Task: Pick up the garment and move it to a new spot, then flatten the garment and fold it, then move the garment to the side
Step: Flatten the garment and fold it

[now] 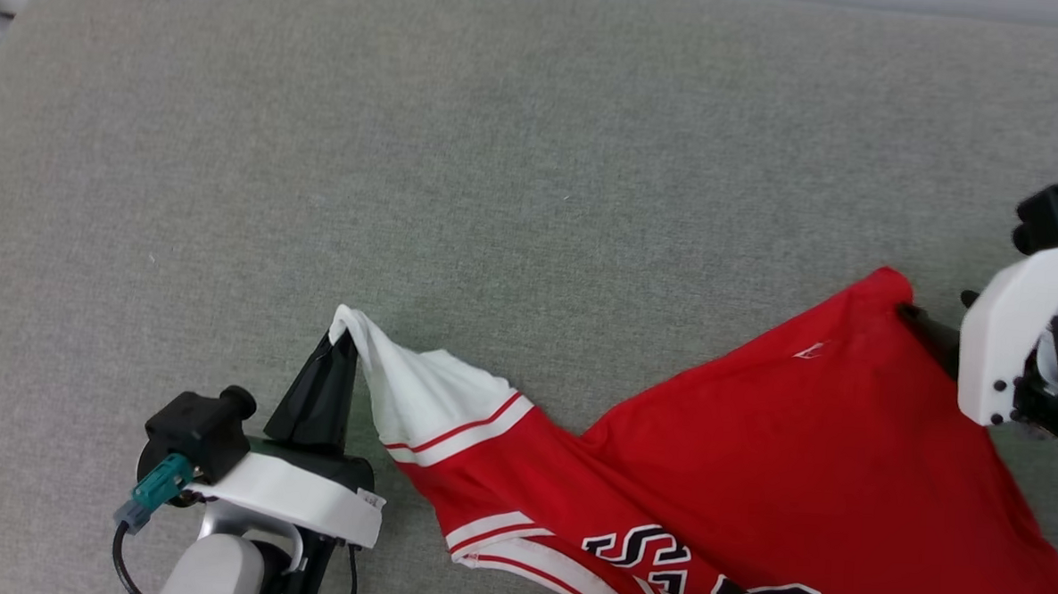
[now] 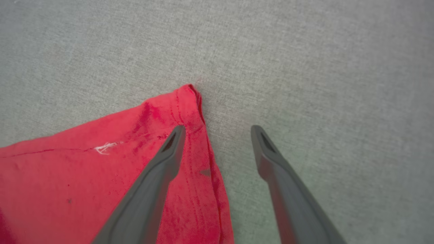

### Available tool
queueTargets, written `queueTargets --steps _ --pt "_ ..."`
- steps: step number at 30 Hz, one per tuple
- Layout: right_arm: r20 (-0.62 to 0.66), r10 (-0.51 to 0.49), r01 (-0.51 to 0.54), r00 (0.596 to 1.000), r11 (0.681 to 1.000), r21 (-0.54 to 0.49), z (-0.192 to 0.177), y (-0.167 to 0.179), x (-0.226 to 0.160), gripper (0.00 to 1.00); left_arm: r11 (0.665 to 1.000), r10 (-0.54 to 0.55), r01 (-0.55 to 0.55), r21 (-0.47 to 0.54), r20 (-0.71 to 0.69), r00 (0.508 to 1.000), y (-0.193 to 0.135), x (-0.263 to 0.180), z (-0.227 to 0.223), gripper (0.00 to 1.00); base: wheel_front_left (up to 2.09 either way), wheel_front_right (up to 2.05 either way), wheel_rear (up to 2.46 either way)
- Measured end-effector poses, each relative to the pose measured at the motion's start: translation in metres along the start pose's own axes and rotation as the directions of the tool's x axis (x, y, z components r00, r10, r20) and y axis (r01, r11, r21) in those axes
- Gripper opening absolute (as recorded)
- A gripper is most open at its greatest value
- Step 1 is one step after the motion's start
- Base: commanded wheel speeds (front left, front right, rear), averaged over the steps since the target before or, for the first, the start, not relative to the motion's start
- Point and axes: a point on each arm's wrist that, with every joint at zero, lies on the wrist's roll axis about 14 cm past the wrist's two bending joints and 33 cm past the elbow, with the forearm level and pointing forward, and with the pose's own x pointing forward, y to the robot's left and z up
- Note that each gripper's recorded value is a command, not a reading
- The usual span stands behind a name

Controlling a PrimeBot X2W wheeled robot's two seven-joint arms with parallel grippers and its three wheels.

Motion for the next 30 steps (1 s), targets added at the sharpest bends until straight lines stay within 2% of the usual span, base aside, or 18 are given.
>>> queueTargets --steps 6,11,12,13,18,21,26,30 --pt "-0.16 0.077 -0.087 0.984 0.995 -0.057 -0.02 0.025 0.032 1.0 1.0 0.022 -0.023 -0.01 -0.027 0.999 0.008 0.008 -0.013 0.0 0.0 0.0 0.0" --pt "-0.252 0.111 -0.132 0.961 0.989 -0.065 -0.034 0.033 0.043 1.0 0.999 0.042 -0.043 -0.011 -0.045 0.998 0.016 0.007 -0.02 0.0 0.0 0.0 0.0" --pt "-0.257 0.111 -0.133 0.96 0.989 -0.067 -0.034 0.032 0.043 0.43 0.999 0.044 -0.044 -0.011 -0.047 0.998 0.016 0.007 -0.02 0.0 0.0 0.0 0.0" --pt "-0.258 0.115 -0.136 0.959 0.989 -0.065 -0.034 0.033 0.042 0.0 0.999 0.044 -0.045 -0.012 -0.046 0.998 0.017 0.007 -0.02 0.0 0.0 0.0 0.0" --pt "-0.227 0.13 -0.149 0.965 0.986 -0.069 -0.029 0.039 0.038 0.0 0.999 0.05 -0.05 -0.009 -0.032 0.998 0.018 0.005 -0.014 0.0 0.0 0.0 0.0" --pt "-0.156 0.122 -0.135 0.98 0.988 -0.075 -0.015 0.038 0.032 0.0 0.999 0.042 -0.042 0.004 -0.01 0.999 0.018 0.003 -0.005 0.0 0.0 0.0 0.0" --pt "-0.005 0.044 -0.044 0.999 0.994 -0.1 0.017 0.019 0.011 0.0 0.999 0.008 -0.012 0.052 0.077 0.997 0.017 0.013 0.031 0.0 0.0 0.0 0.0" --pt "0.121 -0.005 0.017 0.993 0.995 -0.095 0.045 0.01 -0.01 0.0 0.993 -0.041 0.024 0.114 0.149 0.988 0.012 0.029 0.07 0.0 0.0 0.0 0.0"
